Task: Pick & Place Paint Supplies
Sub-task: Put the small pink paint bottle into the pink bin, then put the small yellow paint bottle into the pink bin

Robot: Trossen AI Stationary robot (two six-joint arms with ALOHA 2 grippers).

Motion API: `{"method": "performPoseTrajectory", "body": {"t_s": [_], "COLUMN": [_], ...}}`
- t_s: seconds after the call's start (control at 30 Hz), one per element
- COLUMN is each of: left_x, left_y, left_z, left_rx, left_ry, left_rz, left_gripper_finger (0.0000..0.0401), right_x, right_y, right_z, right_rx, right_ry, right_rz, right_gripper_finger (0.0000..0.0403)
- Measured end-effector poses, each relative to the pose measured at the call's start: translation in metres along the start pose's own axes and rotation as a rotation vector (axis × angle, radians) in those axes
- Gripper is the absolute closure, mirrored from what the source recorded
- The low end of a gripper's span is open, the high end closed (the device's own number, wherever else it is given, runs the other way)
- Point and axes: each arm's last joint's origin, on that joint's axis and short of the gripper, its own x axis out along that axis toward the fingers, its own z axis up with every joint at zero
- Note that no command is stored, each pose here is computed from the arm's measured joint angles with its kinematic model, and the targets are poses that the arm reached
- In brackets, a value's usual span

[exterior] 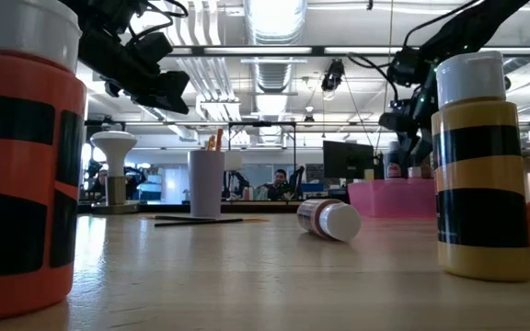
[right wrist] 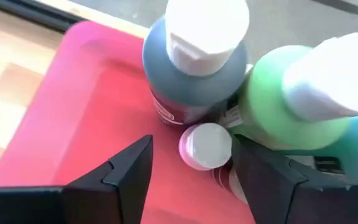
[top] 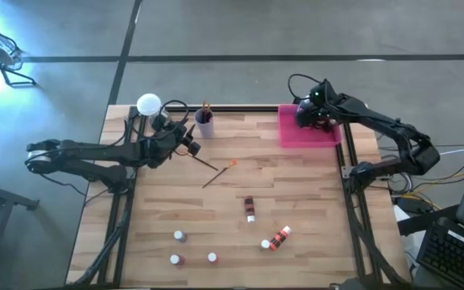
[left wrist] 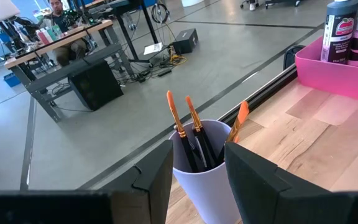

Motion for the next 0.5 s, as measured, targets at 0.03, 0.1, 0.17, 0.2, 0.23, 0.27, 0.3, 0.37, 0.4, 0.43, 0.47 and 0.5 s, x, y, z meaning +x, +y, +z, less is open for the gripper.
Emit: {"method": "performPoseTrajectory", "body": {"t_s": [0.03, 0.1, 0.17, 0.2, 0.23, 0.27, 0.3, 0.37, 0.4, 0.43, 0.47, 0.5], "left_x": [0.0, 0.0, 0.0, 0.0, 0.0, 0.0, 0.0, 0.0, 0.0, 0.0, 0.0, 0.0], "left_y": [0.0, 0.0, 0.0, 0.0, 0.0, 0.0, 0.0, 0.0, 0.0, 0.0, 0.0, 0.0], "left_z": [0.0, 0.0, 0.0, 0.0, 0.0, 0.0, 0.0, 0.0, 0.0, 0.0, 0.0, 0.0], "left_rx": [0.0, 0.0, 0.0, 0.0, 0.0, 0.0, 0.0, 0.0, 0.0, 0.0, 0.0, 0.0], "left_ry": [0.0, 0.0, 0.0, 0.0, 0.0, 0.0, 0.0, 0.0, 0.0, 0.0, 0.0, 0.0], "left_rz": [0.0, 0.0, 0.0, 0.0, 0.0, 0.0, 0.0, 0.0, 0.0, 0.0, 0.0, 0.0], "left_gripper_finger": [0.025, 0.025, 0.025, 0.025, 0.025, 0.025, 0.025, 0.025, 0.025, 0.025, 0.025, 0.025], "right_x": [-0.003, -0.011, -0.019, -0.024, -0.029, -0.034, -0.039, -0.049, -0.054, -0.059, -0.064, -0.069], "right_y": [-0.001, -0.002, -0.003, -0.004, -0.004, -0.004, -0.005, -0.005, -0.005, -0.005, -0.005, -0.005], "right_z": [0.0, 0.0, -0.002, -0.002, -0.003, -0.004, -0.004, -0.005, -0.006, -0.006, -0.007, -0.007], "right_rx": [0.002, 0.006, 0.007, 0.009, 0.013, 0.017, 0.019, 0.021, 0.022, 0.021, 0.019, 0.016], "right_ry": [-0.01, -0.03, -0.04, -0.044, -0.049, -0.055, -0.063, -0.087, -0.098, -0.108, -0.122, -0.137], "right_rz": [0.003, 0.015, 0.033, 0.052, 0.075, 0.105, 0.138, 0.214, 0.252, 0.288, 0.327, 0.362], "right_gripper_finger": [0.0188, 0.0192, 0.0197, 0.02, 0.0203, 0.0207, 0.021, 0.0217, 0.0221, 0.0224, 0.0228, 0.0232]}}
